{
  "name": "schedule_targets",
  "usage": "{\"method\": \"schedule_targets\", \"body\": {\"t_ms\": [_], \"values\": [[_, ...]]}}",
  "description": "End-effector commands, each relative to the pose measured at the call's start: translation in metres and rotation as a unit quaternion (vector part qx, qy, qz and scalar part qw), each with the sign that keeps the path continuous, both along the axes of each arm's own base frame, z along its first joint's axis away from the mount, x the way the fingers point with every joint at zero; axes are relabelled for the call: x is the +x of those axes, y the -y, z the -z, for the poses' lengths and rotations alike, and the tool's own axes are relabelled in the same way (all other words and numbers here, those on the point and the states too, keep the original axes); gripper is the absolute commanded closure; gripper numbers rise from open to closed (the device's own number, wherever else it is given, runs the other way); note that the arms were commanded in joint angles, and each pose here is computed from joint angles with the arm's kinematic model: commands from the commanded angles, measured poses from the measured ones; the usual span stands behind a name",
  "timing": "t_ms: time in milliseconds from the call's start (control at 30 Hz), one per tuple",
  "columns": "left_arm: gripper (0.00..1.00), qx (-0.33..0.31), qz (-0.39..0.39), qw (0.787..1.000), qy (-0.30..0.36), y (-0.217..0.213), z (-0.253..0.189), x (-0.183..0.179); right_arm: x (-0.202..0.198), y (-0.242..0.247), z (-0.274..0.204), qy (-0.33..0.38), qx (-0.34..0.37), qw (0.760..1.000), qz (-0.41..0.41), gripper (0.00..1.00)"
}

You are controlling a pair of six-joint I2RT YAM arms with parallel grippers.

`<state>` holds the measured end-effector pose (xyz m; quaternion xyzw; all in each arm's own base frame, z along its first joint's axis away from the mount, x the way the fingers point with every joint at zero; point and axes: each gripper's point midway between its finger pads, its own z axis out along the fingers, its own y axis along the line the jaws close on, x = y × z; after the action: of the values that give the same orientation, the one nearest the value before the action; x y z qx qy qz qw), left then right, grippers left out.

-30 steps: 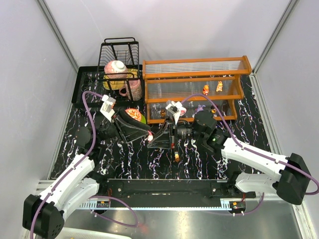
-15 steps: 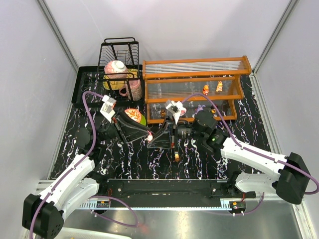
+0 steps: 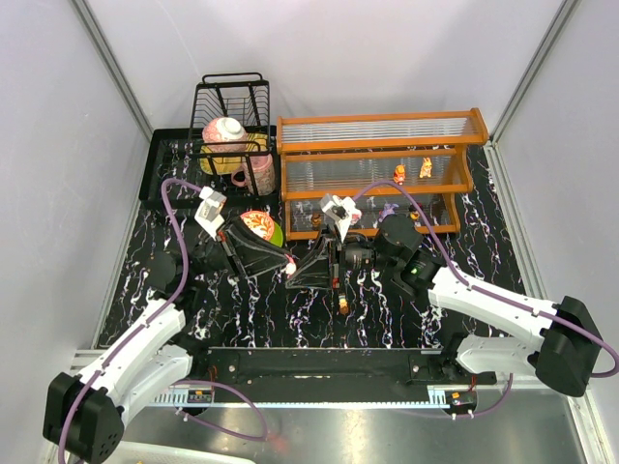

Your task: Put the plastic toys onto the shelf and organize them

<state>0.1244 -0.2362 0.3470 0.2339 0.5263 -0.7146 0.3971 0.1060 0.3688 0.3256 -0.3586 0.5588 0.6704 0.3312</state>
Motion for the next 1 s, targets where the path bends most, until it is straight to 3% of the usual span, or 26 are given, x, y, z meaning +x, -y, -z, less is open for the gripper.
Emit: {"method": "schedule_targets", "body": {"t_ms": [0,233,333,367,467,600,800,967], "values": [[0.85,-0.007,0.019,0.999,0.043,-0.002,-0.008,-0.013,0.003,0.002,-0.024,0.024,0.035,0.999,0.007,1.0],[1.0,-0.008,0.018,0.999,0.044,-0.002,-0.009,-0.013,0.004,0.003,-0.021,0.023,0.03,0.999,0.01,1.0],[1.0,-0.009,0.017,0.999,0.043,-0.002,-0.009,-0.013,0.005,0.003,-0.02,0.024,0.025,0.999,0.016,0.81],[1.0,-0.009,0.017,0.999,0.045,-0.002,-0.01,-0.013,0.006,0.004,-0.02,0.027,0.024,0.999,0.018,0.66],[1.0,-0.006,0.014,0.999,0.043,-0.002,-0.009,-0.012,0.011,0.006,-0.017,0.024,0.01,0.999,0.039,0.41],[1.0,0.0,0.008,0.999,0.042,-0.001,-0.008,-0.01,0.015,0.011,-0.019,0.034,0.005,0.997,0.064,0.26],[1.0,0.025,-0.01,0.999,0.025,0.002,0.0,0.002,0.029,0.018,-0.022,0.039,-0.011,0.992,0.117,0.22],[1.0,0.084,-0.115,0.99,0.008,-0.003,0.001,0.034,0.058,0.028,-0.012,0.022,-0.068,0.976,0.205,0.23]]}}
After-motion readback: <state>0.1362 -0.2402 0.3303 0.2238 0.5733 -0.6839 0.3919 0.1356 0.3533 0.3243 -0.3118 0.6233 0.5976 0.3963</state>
